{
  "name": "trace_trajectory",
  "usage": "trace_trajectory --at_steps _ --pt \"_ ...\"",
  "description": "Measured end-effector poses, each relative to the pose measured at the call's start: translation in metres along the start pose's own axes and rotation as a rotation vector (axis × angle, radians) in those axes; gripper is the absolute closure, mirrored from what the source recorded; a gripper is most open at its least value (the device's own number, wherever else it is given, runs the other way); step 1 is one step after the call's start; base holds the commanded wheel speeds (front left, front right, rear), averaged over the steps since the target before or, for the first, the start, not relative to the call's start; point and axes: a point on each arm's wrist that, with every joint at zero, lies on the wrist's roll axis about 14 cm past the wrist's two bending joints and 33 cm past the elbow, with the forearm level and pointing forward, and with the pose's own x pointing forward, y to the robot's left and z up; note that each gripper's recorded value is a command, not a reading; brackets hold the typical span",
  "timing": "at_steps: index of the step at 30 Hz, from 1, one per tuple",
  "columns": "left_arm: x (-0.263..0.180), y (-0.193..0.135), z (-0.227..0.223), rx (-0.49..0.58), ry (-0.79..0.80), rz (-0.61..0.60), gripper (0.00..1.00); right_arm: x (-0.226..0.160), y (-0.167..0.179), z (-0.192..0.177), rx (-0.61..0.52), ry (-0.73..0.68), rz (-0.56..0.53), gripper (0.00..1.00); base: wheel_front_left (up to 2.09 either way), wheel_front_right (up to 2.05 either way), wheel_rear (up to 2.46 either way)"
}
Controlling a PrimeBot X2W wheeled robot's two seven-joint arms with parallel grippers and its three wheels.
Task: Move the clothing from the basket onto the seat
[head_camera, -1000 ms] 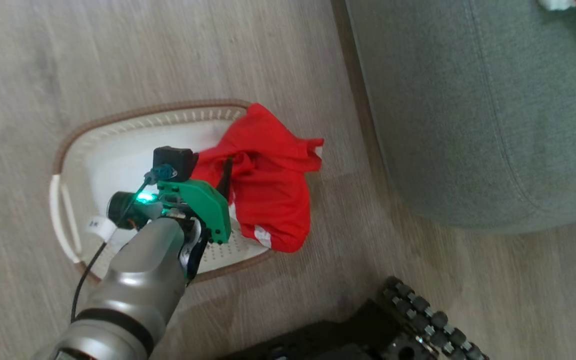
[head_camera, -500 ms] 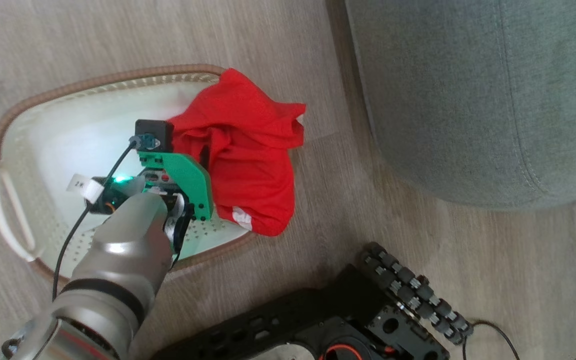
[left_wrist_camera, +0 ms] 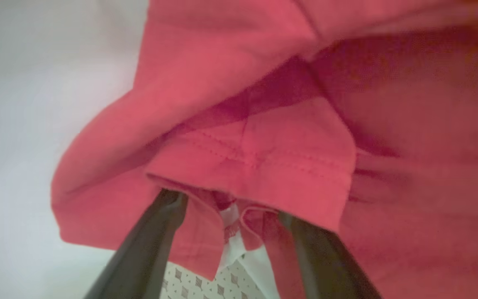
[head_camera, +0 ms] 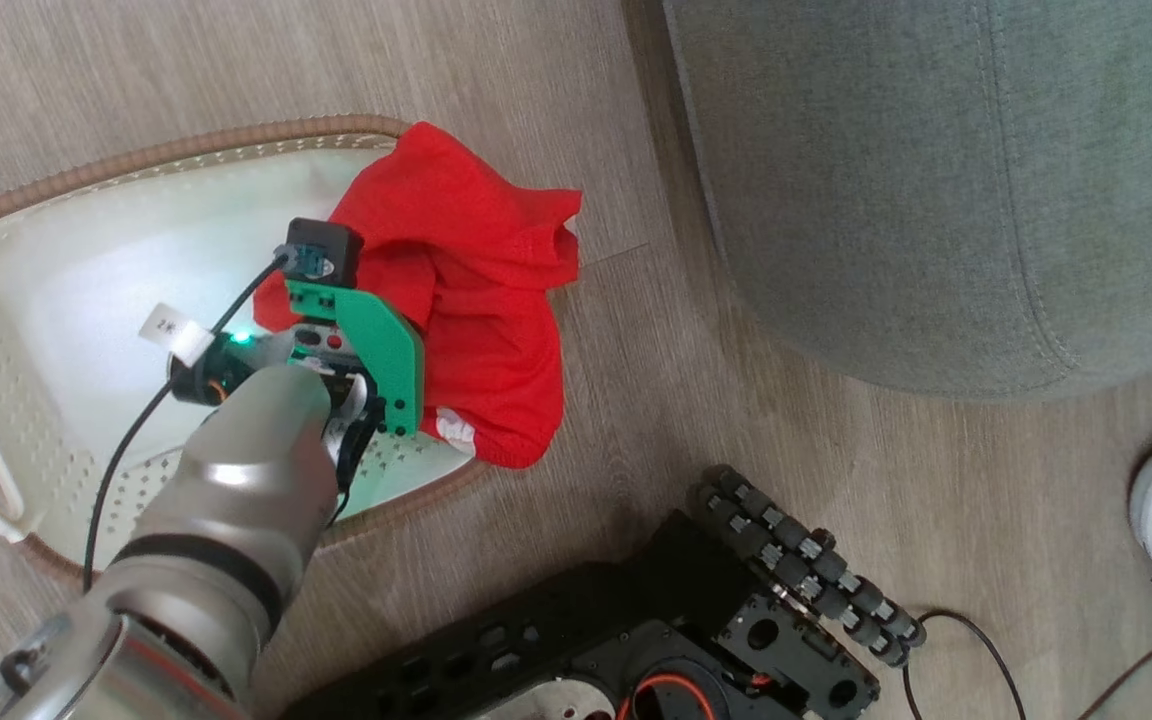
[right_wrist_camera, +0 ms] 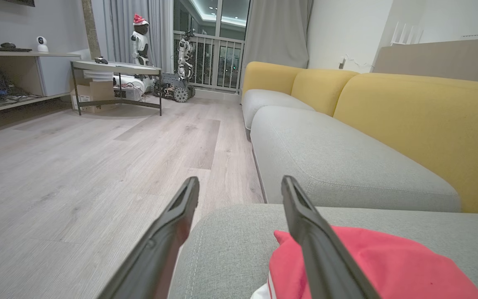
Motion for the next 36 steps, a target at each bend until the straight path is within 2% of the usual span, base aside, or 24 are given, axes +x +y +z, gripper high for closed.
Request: trace_trajectory --at_steps 1,2,4,14,23,36 --pt "0.0 0.0 0.001 0.002 -0.001 -0.001 0.03 0.0 0.0 0.0 0.0 0.0 -0.001 0.0 0.0 0.0 0.0" --pt "0.0 0.0 0.002 0.005 -0.003 0.0 0.39 0.0 0.0 0.0 0.001 0.001 -0.002 0.0 0.0 0.0 0.0" --pt "-0.001 0.0 0.003 0.01 -0.004 -0.002 1.0 -0.001 0.0 0.0 0.004 0.001 -0.003 0.0 0.0 0.0 0.0" --pt "-0.016 -0.001 0.018 0.03 -0.048 0.009 1.0 -0.002 -0.003 0.016 0.018 -0.028 -0.013 0.0 0.0 0.0 0.0" --pt "-0.048 -0.018 0.025 0.037 -0.137 -0.006 1.0 -0.012 -0.008 0.042 0.039 -0.068 -0.031 0.0 0.0 0.0 0.0" --pt "-0.124 -0.046 0.05 0.081 -0.361 0.0 1.0 -0.048 -0.013 0.089 0.062 -0.126 -0.041 0.0 0.0 0.0 0.0"
